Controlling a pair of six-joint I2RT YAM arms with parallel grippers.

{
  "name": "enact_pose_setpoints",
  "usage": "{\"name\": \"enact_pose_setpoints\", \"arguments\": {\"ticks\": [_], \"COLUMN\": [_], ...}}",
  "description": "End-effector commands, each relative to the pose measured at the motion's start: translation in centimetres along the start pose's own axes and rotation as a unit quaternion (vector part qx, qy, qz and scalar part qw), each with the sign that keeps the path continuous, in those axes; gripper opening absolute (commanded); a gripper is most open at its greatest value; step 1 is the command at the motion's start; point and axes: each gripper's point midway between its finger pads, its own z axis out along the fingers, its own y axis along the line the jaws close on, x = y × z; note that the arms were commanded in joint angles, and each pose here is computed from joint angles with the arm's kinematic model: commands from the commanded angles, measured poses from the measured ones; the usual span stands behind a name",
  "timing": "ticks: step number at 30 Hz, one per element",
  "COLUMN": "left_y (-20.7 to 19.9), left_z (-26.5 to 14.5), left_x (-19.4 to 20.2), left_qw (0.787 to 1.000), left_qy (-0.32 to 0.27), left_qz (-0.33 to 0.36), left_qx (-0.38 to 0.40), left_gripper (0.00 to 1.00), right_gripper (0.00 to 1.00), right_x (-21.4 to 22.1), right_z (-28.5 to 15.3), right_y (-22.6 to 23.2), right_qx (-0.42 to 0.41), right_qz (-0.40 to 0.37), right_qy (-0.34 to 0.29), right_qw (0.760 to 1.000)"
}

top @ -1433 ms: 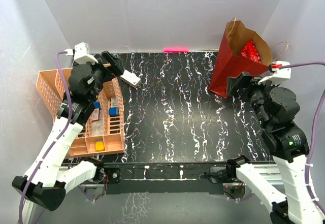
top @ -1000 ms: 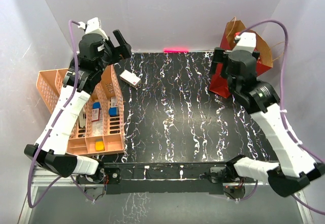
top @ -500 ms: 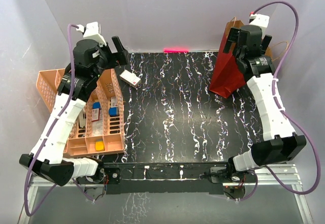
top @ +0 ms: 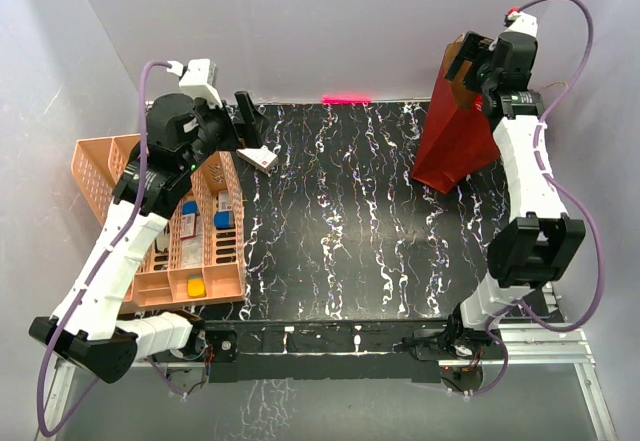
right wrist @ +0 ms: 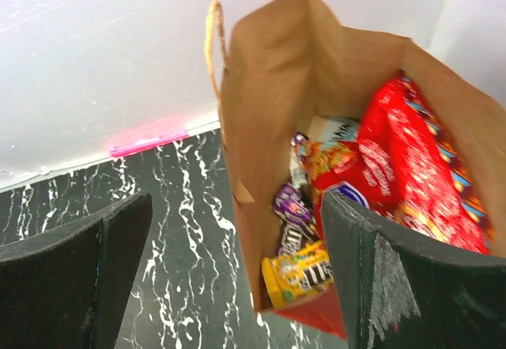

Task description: Take the snacks out of the paper bag

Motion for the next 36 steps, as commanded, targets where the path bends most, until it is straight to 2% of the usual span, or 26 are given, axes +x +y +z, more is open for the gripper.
{"name": "enact_pose_setpoints", "arguments": {"ticks": [1,6,11,18,22,26,28,36], "left_y": [-1.4,-2.1,-3.3,-4.8,-3.8,-3.4,-3.5,-3.0], "left_z": [-1.2,-0.9,-0.2,-0.1,-0.5,-0.4,-0.2,0.2], "left_x": [-1.0,-0.6,1.1,1.9,0.8,1.6,2.5,5.7], "left_qw": [0.999,0.999,0.996,0.990,0.987,0.986,0.987,0.989], "left_qy": [-0.021,-0.021,-0.021,-0.074,-0.118,-0.133,-0.128,-0.119], "left_qz": [0.021,0.025,0.061,0.087,0.090,0.086,0.078,0.065], "left_qx": [0.030,0.039,0.055,0.080,0.053,0.052,0.057,0.065], "left_gripper": [0.98,0.98,0.99,0.98,0.98,0.98,0.98,0.98], "right_gripper": [0.91,0.90,0.80,0.61,0.46,0.16,0.08,0.08], "right_x": [-4.0,-3.5,-4.3,-4.9,-4.8,-4.7,-4.4,-3.2], "right_z": [1.8,6.3,8.8,11.0,11.5,10.6,9.8,3.0], "right_y": [3.2,2.7,3.2,3.1,3.4,3.8,3.9,5.4], "right_qx": [-0.075,-0.061,-0.068,-0.055,-0.062,-0.075,-0.080,-0.137], "right_qz": [0.009,0.026,0.055,0.084,0.083,0.080,0.078,0.046], "right_qy": [-0.072,-0.074,-0.091,-0.101,-0.099,-0.088,-0.084,-0.054], "right_qw": [0.995,0.995,0.992,0.990,0.990,0.990,0.990,0.988]}}
